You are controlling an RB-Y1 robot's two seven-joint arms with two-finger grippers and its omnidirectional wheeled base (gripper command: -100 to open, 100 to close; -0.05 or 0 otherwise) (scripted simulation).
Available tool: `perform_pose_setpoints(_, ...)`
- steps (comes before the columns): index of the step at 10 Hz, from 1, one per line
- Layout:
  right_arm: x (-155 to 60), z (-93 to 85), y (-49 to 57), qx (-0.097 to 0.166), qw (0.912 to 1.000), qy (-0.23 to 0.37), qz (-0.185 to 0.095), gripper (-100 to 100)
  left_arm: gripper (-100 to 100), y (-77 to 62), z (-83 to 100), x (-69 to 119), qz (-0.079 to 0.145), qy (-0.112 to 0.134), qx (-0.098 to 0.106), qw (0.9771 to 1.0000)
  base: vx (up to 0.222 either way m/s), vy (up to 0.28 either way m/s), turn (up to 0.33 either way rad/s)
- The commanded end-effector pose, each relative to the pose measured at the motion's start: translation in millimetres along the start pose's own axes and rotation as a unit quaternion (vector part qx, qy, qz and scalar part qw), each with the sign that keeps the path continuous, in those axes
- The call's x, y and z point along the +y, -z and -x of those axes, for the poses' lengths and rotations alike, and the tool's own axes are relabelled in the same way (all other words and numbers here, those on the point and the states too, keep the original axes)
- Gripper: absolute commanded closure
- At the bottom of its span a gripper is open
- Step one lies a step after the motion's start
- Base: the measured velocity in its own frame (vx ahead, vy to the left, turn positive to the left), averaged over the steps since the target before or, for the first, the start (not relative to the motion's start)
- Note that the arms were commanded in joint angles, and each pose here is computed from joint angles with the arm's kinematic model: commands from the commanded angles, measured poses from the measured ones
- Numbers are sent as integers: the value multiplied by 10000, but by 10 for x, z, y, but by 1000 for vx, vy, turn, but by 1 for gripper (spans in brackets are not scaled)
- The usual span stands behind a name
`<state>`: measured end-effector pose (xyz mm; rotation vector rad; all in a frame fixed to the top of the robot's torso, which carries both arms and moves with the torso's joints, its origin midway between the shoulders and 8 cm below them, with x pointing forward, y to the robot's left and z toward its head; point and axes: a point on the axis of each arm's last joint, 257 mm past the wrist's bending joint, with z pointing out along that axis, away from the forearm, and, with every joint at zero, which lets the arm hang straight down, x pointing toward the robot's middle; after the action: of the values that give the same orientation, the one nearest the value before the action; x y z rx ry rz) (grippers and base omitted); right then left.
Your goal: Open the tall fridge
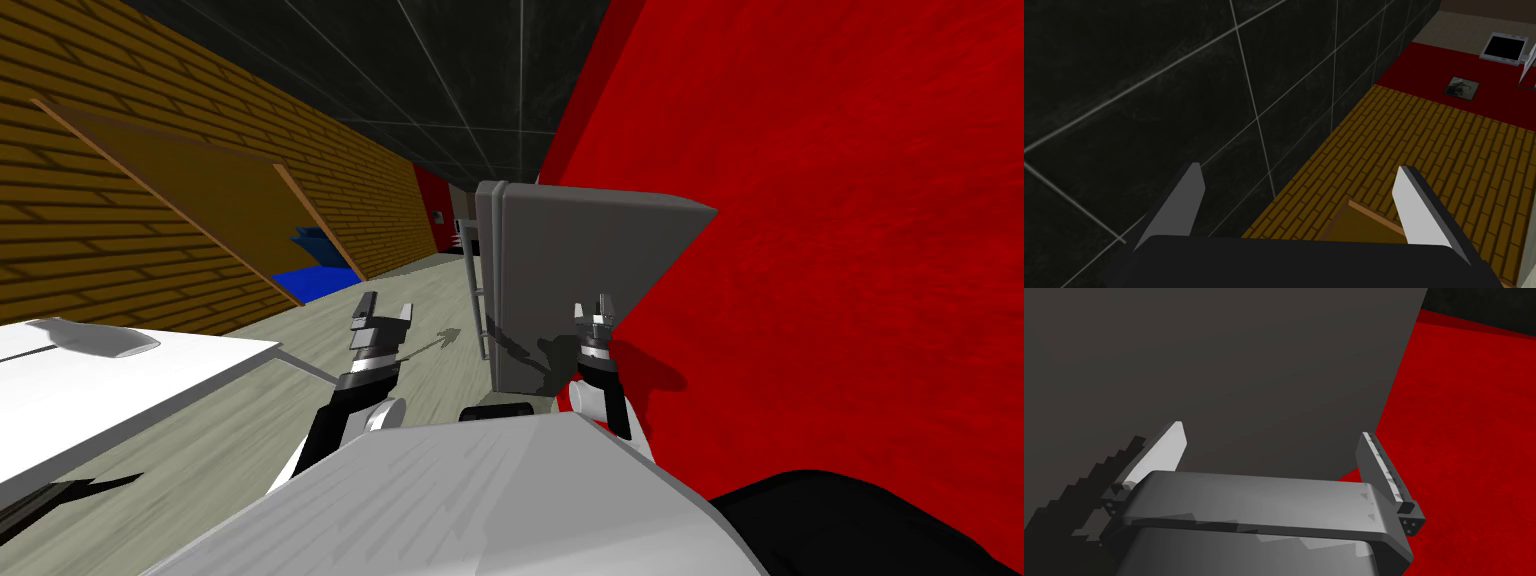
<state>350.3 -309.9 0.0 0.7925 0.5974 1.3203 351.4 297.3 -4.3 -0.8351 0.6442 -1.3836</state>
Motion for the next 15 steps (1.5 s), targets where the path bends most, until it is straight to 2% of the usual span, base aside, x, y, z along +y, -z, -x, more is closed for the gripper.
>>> perform_pose_setpoints(1,0,0,0,0,10000,0,0,0,0,0,0,0,0,0,0,10000,0,0,0)
perform_pose_setpoints(9,2,0,-1,0,10000,0,2,0,0,0,0,-2,-2,0,0,10000,0,0,0)
perform_pose_setpoints(10,-15,-62,-2,173,9998,-115,-16,-100,0,0,0,-2,-2,0,0,10000,8,15,-10)
perform_pose_setpoints(12,-55,-175,7,429,9982,-417,-62,-100,0,0,0,1,1,0,-1,10000,8,43,-22)
perform_pose_setpoints(13,-55,-175,7,429,9981,-442,-63,-100,0,1,0,1,2,0,-1,10000,10,43,-6)
perform_pose_setpoints(15,-113,-313,33,673,9938,-870,-140,-100,0,1,0,1,2,0,-1,10000,14,56,-22)
